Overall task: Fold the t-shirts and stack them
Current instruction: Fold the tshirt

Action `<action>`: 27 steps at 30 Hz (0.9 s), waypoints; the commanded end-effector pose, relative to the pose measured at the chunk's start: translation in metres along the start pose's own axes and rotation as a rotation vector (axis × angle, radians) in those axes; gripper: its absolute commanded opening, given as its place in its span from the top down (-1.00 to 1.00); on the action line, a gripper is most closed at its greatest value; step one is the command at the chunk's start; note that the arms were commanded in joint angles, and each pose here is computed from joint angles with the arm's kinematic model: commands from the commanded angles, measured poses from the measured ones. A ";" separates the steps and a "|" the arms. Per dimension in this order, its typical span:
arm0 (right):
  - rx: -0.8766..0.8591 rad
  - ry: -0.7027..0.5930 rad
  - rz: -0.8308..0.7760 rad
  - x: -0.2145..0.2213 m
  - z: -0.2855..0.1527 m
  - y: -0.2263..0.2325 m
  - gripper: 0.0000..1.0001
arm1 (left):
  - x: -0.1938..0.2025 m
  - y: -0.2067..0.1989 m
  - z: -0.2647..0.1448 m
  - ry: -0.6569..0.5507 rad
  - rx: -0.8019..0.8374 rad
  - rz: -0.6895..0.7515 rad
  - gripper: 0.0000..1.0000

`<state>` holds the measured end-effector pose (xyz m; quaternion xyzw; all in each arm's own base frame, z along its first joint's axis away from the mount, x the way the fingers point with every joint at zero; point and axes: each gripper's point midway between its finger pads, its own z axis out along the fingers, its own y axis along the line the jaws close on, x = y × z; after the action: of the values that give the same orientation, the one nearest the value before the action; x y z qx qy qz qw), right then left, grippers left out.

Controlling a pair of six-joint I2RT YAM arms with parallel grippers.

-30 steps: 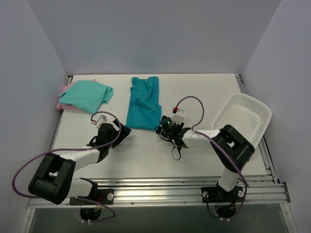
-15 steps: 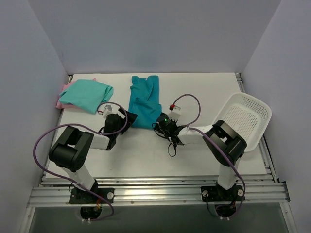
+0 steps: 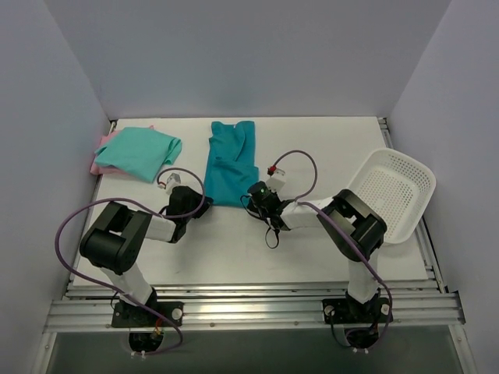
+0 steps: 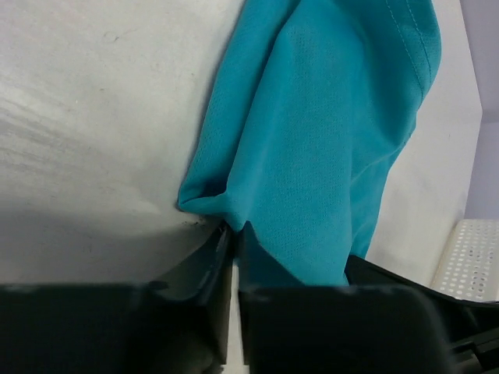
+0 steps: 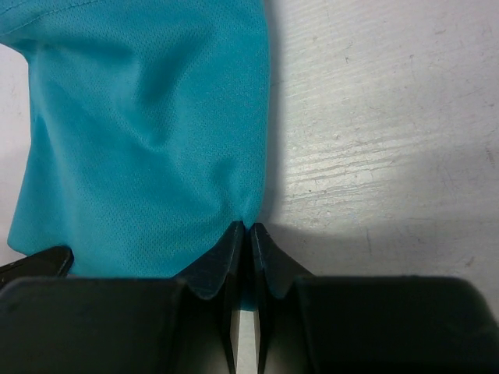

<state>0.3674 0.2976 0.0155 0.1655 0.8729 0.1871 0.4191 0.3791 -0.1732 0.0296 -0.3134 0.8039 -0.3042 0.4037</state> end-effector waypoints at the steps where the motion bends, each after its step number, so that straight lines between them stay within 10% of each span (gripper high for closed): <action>1: 0.068 0.052 -0.037 0.018 0.001 -0.025 0.92 | 0.004 0.002 0.001 0.022 -0.006 0.024 0.95; 27: 0.120 -0.024 -0.130 0.009 -0.117 -0.041 1.00 | -0.010 -0.044 -0.146 -0.056 0.022 0.158 0.95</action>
<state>0.2620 0.2716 0.0566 0.1239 0.8878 0.1674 0.4105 0.2719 -0.1826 0.1352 -0.2404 0.8025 -0.3349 0.4314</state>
